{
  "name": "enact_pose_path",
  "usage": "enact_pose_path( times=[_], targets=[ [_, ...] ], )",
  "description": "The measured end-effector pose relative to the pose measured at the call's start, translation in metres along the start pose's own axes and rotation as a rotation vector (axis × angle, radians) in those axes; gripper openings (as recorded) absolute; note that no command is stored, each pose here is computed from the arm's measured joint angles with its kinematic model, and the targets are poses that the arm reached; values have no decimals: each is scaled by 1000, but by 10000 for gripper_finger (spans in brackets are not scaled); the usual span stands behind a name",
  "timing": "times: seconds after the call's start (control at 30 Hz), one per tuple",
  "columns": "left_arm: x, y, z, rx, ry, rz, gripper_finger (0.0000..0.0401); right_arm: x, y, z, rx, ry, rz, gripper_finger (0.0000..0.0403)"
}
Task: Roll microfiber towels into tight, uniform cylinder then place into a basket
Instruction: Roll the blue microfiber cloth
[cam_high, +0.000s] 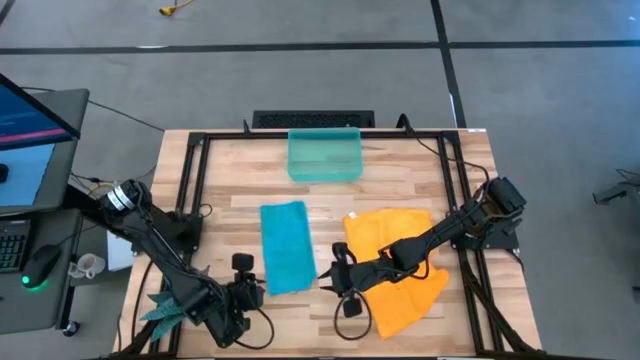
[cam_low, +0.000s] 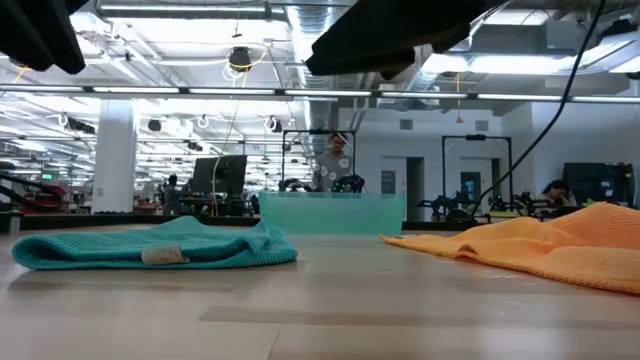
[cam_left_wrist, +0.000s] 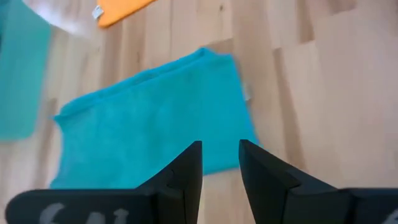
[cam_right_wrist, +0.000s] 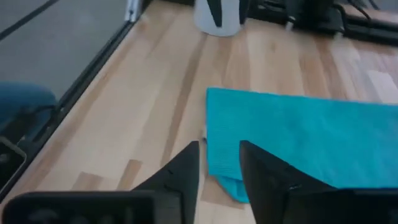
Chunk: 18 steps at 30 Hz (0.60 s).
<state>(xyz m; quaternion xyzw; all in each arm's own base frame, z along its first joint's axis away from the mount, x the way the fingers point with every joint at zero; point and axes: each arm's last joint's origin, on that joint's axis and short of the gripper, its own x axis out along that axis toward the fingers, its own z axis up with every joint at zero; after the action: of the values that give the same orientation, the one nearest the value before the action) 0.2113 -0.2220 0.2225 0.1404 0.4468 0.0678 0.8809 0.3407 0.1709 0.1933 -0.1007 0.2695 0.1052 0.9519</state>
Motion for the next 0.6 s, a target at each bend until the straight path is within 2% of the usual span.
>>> enact_pose_path(
  times=[0.17, 0.3, 0.6],
  targets=[
    [0, -5, 4, -44, -22, -53, 98, -3, 11, 5, -114, -59, 21, 176],
    [-1, -6, 4, -89, -21, -70, 103, -5, 16, 7, -125, -85, 33, 193],
    [18, -13, -16, -192, 3, -140, 174, -4, 13, 9, -148, -94, 23, 192]
  ],
)
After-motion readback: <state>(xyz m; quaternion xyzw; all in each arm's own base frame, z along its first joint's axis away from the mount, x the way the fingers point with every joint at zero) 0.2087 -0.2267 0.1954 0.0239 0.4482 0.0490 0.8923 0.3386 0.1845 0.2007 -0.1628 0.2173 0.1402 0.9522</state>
